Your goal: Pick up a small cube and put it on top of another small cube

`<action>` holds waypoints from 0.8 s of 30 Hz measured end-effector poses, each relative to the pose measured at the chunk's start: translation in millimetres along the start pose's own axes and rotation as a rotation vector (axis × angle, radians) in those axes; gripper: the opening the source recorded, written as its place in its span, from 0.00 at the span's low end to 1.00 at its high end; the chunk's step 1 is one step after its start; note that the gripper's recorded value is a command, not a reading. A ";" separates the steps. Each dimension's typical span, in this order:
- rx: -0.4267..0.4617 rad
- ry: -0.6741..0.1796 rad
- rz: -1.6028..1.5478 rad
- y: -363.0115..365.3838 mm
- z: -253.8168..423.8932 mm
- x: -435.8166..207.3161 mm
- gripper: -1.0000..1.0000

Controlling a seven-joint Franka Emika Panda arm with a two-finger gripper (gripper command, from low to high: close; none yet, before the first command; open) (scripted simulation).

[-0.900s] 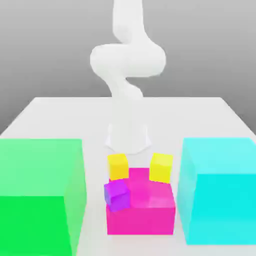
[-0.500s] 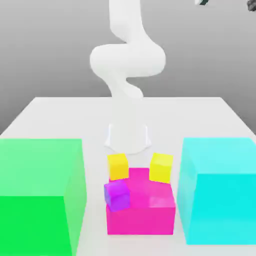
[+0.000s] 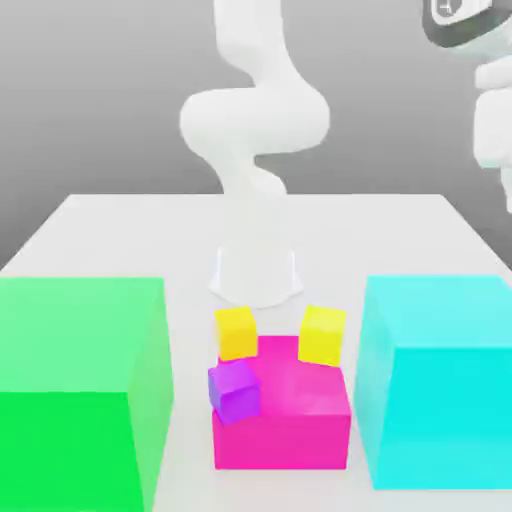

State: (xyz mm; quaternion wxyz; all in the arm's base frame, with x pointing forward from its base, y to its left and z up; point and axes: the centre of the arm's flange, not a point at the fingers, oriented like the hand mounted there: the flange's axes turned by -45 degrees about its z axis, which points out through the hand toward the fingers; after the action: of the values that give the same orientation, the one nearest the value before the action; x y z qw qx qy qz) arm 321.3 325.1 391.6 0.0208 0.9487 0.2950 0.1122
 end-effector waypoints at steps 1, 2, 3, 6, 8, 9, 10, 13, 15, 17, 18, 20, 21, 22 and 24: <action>0.012 -0.021 -0.013 -10.6 11.0 -5.2 0.50; 0.024 -0.042 -0.027 -21.2 21.6 -10.9 0.50; 0.036 -0.063 -0.040 -31.6 31.8 -17.2 0.50; 0.073 -0.126 -0.081 -62.8 59.8 -38.8 0.50; 0.085 -0.145 -0.054 -69.5 69.9 -49.0 0.50; 0.087 -0.148 -0.023 -68.3 72.5 -52.0 0.50; 0.087 -0.149 0.012 -66.1 74.8 -54.4 0.50; 0.088 -0.152 0.124 -57.6 82.1 -61.3 0.50; 0.087 -0.156 0.200 -52.0 88.0 -66.5 0.50; 0.086 -0.162 0.275 -46.9 94.9 -72.3 0.50; 0.085 -0.166 0.312 -44.6 98.7 -75.5 0.50; 0.083 -0.176 0.385 -40.4 106.9 -82.4 0.50; 0.081 -0.181 0.422 -38.5 111.3 -86.1 0.50; 0.079 -0.187 0.458 -36.7 115.7 -90.1 0.50; 0.073 -0.200 0.529 -33.6 125.1 -98.6 0.50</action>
State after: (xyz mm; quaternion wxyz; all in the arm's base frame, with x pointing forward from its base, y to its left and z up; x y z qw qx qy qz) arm 251.9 300.6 246.4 -0.0143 0.9992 0.0374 0.0086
